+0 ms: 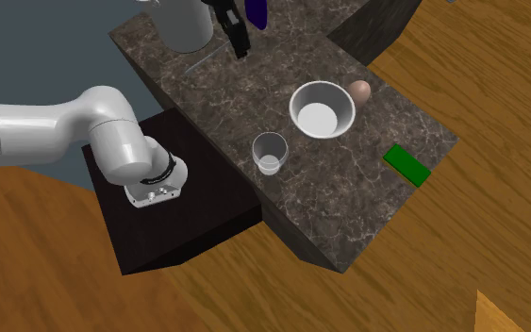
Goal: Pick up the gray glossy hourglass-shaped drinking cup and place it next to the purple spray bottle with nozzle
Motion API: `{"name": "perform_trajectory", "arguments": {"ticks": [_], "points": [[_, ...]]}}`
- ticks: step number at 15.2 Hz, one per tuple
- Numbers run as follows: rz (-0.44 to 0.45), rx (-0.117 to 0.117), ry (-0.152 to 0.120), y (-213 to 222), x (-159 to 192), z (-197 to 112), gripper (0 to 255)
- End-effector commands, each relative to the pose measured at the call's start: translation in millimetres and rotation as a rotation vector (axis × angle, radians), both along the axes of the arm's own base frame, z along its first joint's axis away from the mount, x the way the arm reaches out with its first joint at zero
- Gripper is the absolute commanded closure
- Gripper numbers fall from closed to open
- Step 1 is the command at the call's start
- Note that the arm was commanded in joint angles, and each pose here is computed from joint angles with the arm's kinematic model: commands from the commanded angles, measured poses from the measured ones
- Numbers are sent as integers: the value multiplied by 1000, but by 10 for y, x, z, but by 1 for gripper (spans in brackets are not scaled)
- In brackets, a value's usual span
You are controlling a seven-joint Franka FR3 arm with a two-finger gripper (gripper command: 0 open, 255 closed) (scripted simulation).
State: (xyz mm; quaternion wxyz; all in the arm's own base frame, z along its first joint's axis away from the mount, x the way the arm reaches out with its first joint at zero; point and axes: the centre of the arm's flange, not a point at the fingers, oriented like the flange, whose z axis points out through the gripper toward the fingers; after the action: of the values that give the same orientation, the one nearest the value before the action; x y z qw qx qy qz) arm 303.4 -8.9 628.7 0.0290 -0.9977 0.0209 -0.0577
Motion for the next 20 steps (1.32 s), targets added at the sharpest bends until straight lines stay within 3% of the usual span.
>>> {"name": "perform_trajectory", "arguments": {"ticks": [1, 20], "points": [[0, 0, 0, 0, 0, 0, 0], [-200, 51, 99, -1295, 276, -2160, 0]]}}
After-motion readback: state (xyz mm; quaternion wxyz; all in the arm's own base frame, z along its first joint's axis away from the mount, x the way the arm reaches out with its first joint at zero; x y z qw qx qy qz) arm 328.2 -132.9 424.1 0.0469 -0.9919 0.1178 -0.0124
